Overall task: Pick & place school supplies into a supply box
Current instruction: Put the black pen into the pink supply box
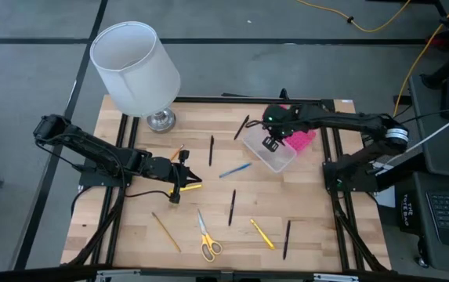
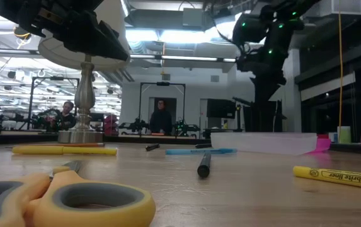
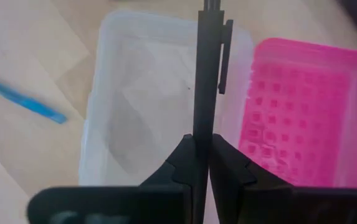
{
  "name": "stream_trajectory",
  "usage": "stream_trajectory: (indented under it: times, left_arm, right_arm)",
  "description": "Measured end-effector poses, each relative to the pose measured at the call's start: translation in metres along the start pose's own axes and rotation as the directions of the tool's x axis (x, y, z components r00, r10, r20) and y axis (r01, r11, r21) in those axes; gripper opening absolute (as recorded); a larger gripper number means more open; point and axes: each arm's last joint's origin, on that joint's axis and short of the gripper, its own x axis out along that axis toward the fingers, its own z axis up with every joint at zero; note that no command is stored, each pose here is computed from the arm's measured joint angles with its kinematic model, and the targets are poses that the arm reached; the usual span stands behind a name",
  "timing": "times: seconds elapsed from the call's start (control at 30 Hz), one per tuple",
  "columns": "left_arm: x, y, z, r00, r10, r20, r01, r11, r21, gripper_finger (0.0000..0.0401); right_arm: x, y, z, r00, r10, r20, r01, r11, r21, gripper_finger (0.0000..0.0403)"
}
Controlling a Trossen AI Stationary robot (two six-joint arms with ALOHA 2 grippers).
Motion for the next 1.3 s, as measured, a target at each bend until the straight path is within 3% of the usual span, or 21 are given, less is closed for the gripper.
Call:
stream_trajectory:
  times: [0.2, 0.73, 1.3]
  left_arm:
    - [0.0, 0.0, 0.0, 1.0, 0.0, 0.0, 0.0, 1.0, 0.0, 0.0004]
    - [0.0, 0.0, 0.0, 1.0, 0.0, 0.0, 0.0, 1.0, -0.001, 0.0004]
    - [0.0, 0.0, 0.0, 1.0, 0.0, 0.0, 0.0, 1.0, -0.002, 0.0004]
  right_arm:
    - [0.025, -0.009, 0.001, 0.992, 0.01, -0.126, -0.008, 1.0, 0.018, 0.003]
    - [0.075, -0.012, 0.002, 0.965, -0.013, -0.263, 0.013, 1.0, -0.002, 0.0031]
    - [0.081, -0.011, 0.001, 0.959, -0.016, -0.282, 0.012, 1.0, -0.014, 0.0055]
